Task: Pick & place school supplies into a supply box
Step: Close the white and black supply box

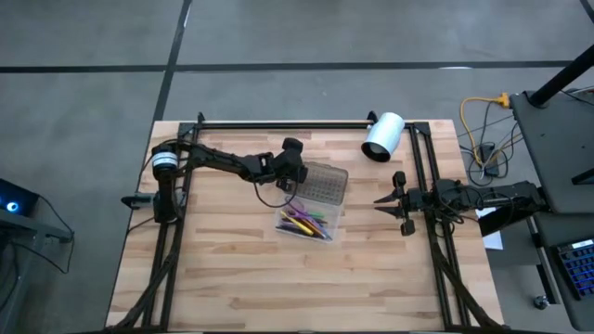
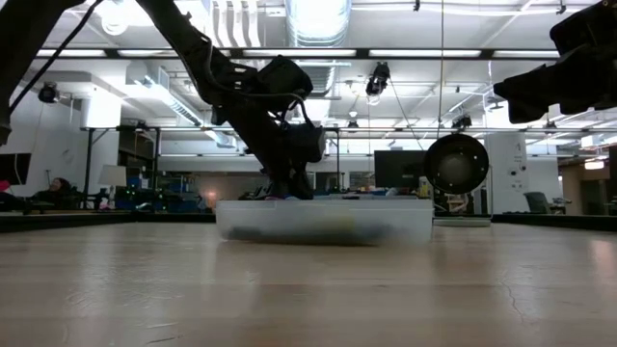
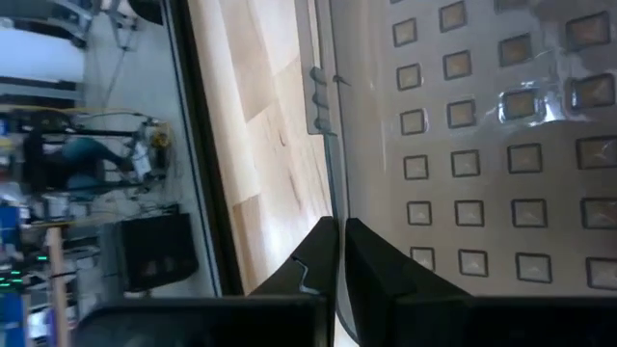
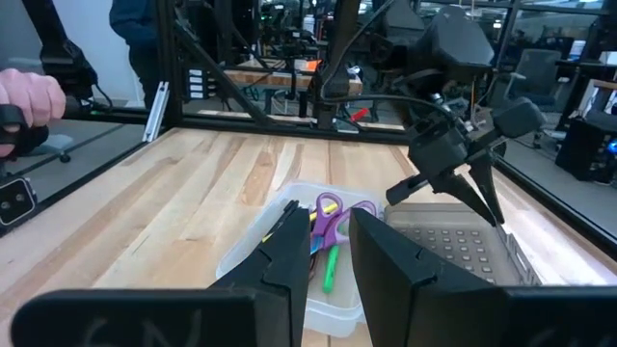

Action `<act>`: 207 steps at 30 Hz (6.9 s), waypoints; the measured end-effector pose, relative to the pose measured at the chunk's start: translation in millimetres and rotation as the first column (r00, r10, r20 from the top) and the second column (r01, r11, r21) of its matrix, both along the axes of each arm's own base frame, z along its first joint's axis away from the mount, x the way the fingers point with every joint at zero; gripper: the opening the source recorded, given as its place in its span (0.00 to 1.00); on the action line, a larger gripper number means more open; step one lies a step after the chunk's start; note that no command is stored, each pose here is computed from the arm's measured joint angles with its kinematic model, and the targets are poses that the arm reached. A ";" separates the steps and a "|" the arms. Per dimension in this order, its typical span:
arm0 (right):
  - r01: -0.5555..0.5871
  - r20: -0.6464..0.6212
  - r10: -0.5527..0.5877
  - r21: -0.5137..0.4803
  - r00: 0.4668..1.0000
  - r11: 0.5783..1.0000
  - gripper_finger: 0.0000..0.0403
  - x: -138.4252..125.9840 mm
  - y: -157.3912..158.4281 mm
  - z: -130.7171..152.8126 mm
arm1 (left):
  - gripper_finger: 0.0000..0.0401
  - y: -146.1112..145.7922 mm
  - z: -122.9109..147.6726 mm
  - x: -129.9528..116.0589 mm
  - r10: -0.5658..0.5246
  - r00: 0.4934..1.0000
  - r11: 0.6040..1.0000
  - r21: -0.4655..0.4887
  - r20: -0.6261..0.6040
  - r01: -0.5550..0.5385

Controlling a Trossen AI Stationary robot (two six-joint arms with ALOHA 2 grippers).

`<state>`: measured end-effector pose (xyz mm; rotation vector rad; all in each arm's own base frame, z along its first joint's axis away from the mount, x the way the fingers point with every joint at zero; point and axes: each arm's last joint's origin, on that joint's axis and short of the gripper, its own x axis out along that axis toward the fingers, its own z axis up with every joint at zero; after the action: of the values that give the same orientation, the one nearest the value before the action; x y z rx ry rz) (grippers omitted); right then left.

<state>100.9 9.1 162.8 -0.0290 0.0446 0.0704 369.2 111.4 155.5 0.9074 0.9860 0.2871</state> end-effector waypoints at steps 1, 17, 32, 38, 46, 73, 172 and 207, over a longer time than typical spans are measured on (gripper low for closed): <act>0.000 0.000 0.000 0.000 1.000 1.000 0.17 0.0 0.0 0.0 | 0.00 -1.4 -1.0 -0.3 -0.002 1.000 1.000 0.012 0.002 0.002; 0.000 -0.001 0.000 0.000 1.000 1.000 0.17 0.0 0.0 -0.1 | 0.00 -19.0 4.8 -0.3 -0.019 0.999 0.995 0.103 0.043 0.015; 0.000 -0.001 0.000 0.000 1.000 1.000 0.17 0.0 0.0 -0.1 | 0.00 -34.2 16.5 -2.5 -0.026 0.999 0.992 0.125 0.038 0.021; 0.000 -0.001 0.000 0.000 1.000 1.000 0.17 0.0 0.0 -0.1 | 0.00 -43.3 21.6 -3.6 -0.002 0.999 0.987 0.160 0.032 -0.003; 0.000 -0.001 0.000 0.000 1.000 1.000 0.17 0.0 0.0 -0.1 | 0.00 -52.7 25.4 -3.6 0.022 0.999 0.979 0.200 0.035 -0.028; 0.000 -0.001 0.000 0.000 1.000 1.000 0.17 0.0 0.0 -0.1 | 0.00 -81.2 31.9 -4.2 0.160 0.986 0.912 0.376 0.047 -0.166; 0.000 -0.001 0.000 0.000 1.000 1.000 0.17 0.0 0.0 -0.1 | 0.00 -207.3 35.7 -47.3 0.059 0.984 0.857 0.497 0.168 -0.136; 0.000 -0.001 0.000 0.000 1.000 1.000 0.17 0.0 0.0 -0.1 | 0.00 -238.6 28.1 -67.2 0.021 0.967 0.873 0.466 0.253 -0.141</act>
<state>100.9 9.1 162.7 -0.0290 0.0454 0.0706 302.0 -127.2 183.6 1.2511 0.7344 0.7234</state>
